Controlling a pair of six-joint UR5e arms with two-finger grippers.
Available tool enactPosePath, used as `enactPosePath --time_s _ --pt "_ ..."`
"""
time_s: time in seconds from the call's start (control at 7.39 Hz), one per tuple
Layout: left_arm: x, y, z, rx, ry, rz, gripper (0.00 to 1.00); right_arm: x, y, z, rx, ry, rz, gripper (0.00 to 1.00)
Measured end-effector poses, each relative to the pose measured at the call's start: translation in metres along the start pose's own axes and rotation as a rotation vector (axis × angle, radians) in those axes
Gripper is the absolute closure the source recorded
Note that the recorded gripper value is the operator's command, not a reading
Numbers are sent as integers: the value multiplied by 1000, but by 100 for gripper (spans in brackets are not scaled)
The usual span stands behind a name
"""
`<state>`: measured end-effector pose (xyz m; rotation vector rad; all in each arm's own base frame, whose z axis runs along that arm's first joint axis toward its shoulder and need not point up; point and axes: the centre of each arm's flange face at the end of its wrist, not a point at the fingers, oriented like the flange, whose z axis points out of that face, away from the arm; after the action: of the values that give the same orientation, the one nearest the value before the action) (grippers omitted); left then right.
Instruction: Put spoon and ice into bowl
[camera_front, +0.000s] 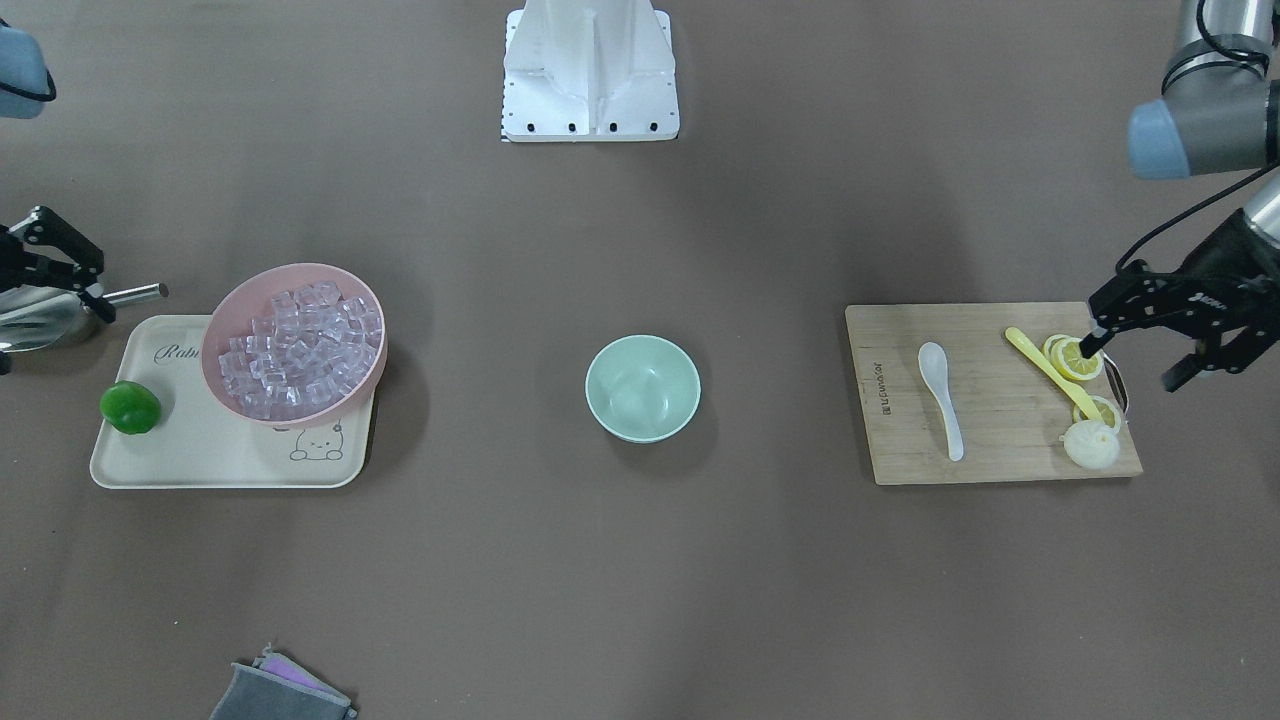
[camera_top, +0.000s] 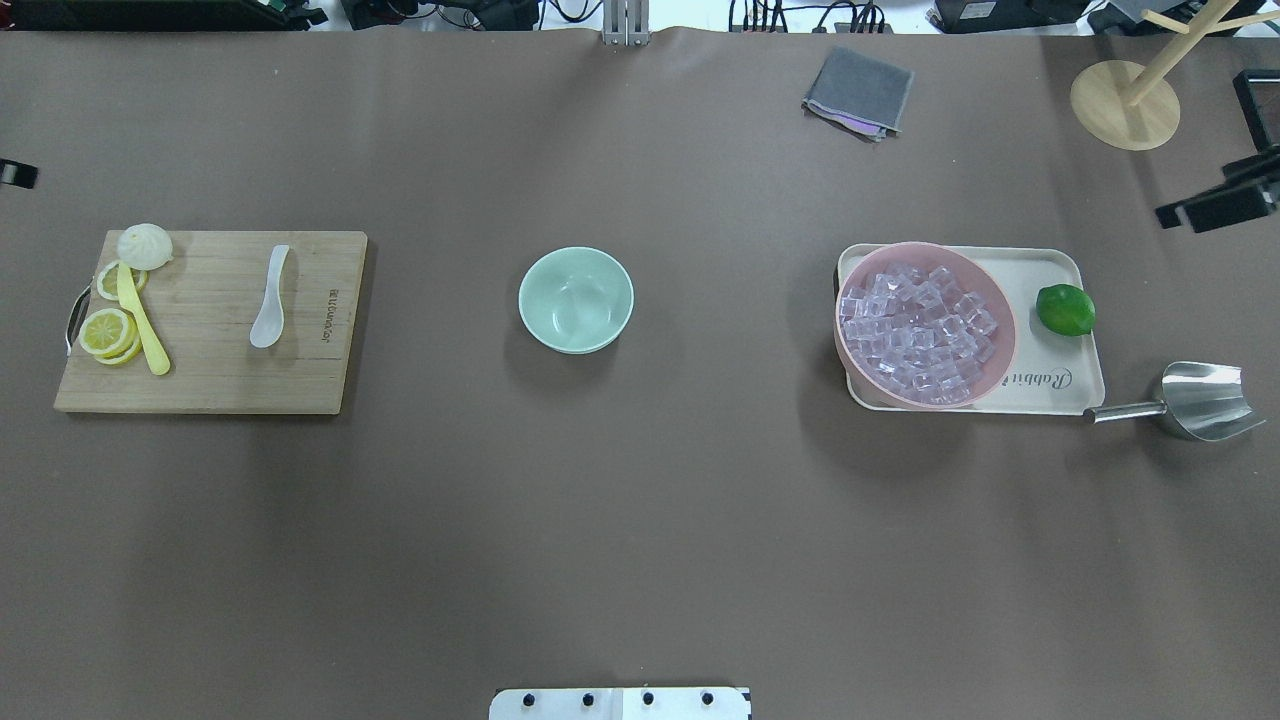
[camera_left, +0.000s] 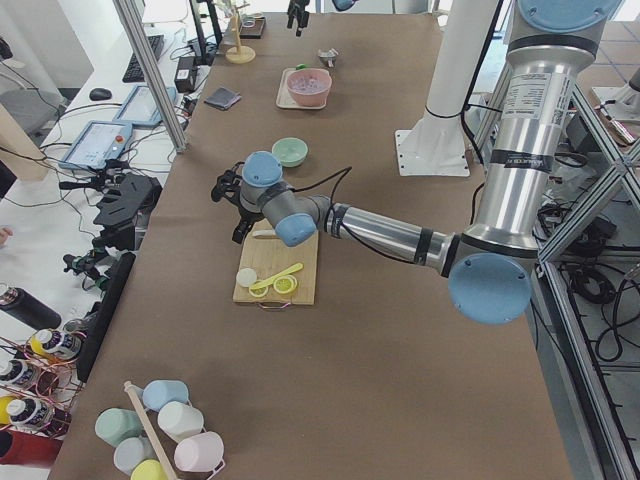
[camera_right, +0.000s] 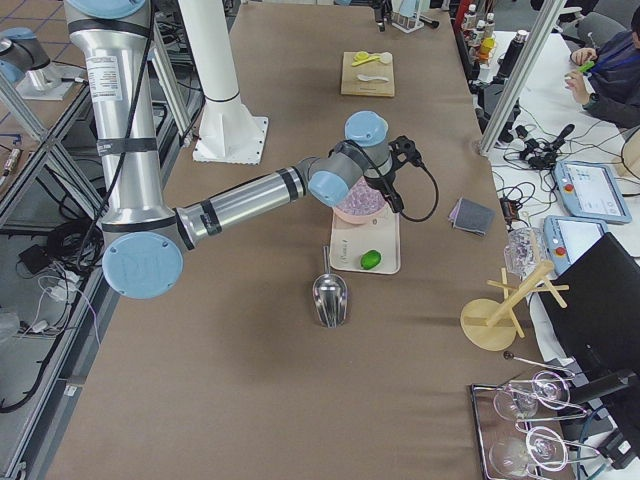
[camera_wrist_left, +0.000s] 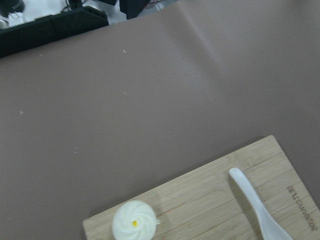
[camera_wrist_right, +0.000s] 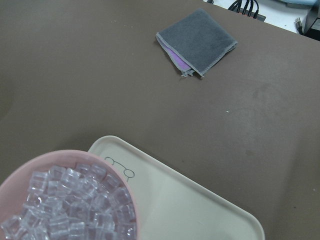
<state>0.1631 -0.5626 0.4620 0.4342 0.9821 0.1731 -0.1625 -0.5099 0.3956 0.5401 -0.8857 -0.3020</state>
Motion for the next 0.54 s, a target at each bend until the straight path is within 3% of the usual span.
enactPosePath --time_s 0.27,0.54 --pt "36 -7 55 -37 -17 -130 2 -46 -3 25 0 67 52 0" --pt "64 0 100 -47 -64 -188 3 -86 -3 39 -21 179 80 0"
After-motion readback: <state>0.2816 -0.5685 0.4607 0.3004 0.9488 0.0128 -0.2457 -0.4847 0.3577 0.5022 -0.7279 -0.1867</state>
